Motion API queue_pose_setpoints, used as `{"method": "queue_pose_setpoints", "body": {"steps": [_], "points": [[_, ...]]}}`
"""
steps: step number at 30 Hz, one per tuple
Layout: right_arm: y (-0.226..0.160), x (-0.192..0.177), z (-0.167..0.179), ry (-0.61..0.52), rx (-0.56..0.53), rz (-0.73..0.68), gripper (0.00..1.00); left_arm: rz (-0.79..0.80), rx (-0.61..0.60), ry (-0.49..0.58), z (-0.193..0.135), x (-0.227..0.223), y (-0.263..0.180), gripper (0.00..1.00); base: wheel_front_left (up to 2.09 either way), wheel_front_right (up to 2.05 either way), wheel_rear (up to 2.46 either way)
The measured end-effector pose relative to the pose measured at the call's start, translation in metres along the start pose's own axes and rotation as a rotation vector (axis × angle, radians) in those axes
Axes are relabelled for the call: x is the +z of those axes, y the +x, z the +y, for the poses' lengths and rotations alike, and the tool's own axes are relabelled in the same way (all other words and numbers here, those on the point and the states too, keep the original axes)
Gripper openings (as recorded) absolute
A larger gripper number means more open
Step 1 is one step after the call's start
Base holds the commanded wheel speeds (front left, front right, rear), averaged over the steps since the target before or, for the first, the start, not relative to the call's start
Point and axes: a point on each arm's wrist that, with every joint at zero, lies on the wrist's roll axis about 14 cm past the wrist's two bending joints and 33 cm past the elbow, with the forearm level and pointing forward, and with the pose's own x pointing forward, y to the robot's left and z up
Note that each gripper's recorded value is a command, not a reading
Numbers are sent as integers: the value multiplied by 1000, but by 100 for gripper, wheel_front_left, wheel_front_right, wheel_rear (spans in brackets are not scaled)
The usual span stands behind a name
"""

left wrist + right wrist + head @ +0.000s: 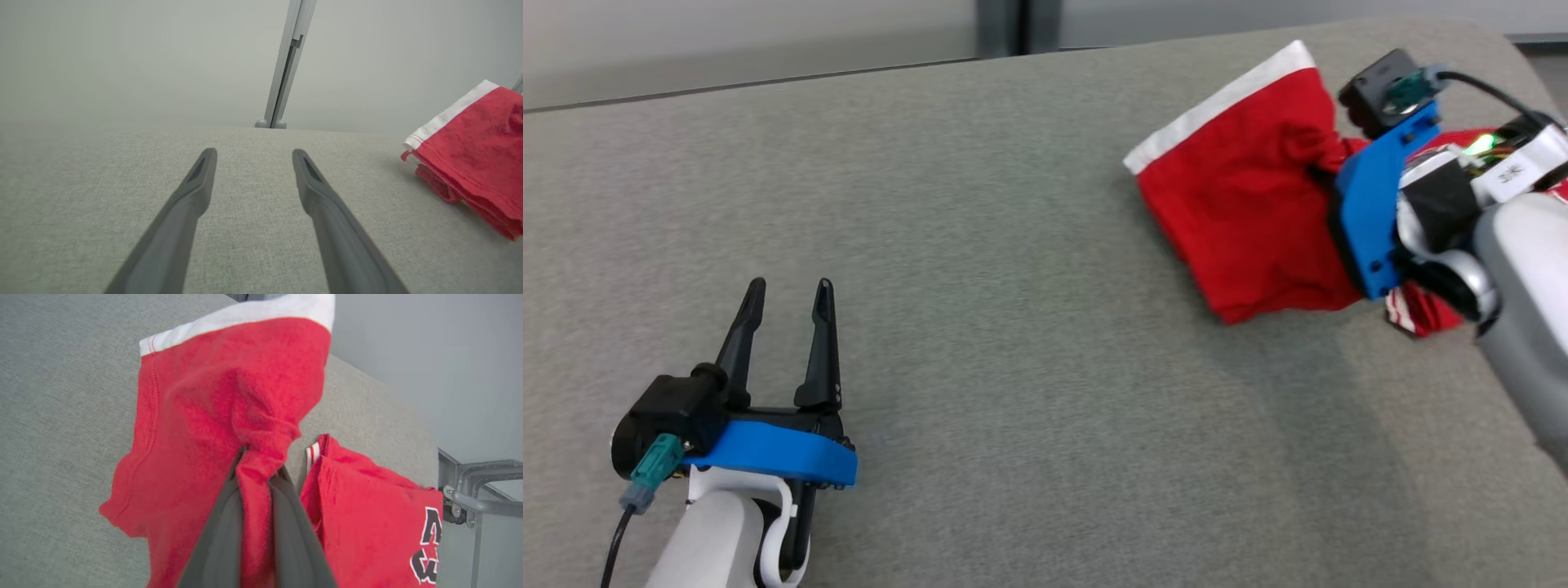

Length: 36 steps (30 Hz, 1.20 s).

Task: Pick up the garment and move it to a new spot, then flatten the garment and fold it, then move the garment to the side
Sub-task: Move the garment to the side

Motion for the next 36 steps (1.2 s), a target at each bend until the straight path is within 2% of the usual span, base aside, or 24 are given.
{"method": "queue_pose_setpoints", "body": {"steps": [3, 9, 14, 17, 24, 25, 26, 27, 33, 36], "points": [[-15, -15, -35, 4, -71, 34, 0, 5, -47, 3, -13, -4, 12, 100, 0, 0, 0], [-32, -52, -98, 85, -198, 104, 0, 34, -111, 9, -26, -16, 30, 100, 0, 0, 0], [-31, -70, -125, 116, -264, 117, 0, 48, -131, 25, -25, -20, 39, 100, 0, 0, 0], [-24, -94, -147, 99, -326, 160, 0, 70, -158, 47, -23, -28, 48, 100, 0, 0, 0], [1, -120, -161, 95, -373, 171, 0, 101, -175, 68, -15, -40, 59, 100, 0, 0, 0], [5, -123, -162, 94, -376, 169, 5, 105, -175, 74, -13, -42, 59, 100, 0, 0, 0], [10, -125, -161, 91, -377, 165, 65, 110, -171, 76, -10, -43, 59, 100, 0, 0, 0], [15, -129, -160, 91, -379, 166, 100, 112, -169, 77, -8, -44, 59, 100, 0, 0, 0], [20, -125, -155, 76, -391, 114, 100, 96, -155, 84, -5, -36, 54, 100, 0, 0, 0], [15, -105, -150, 114, -394, 4, 100, 56, -135, 74, -5, -21, 50, 100, 0, 0, 0]]}}
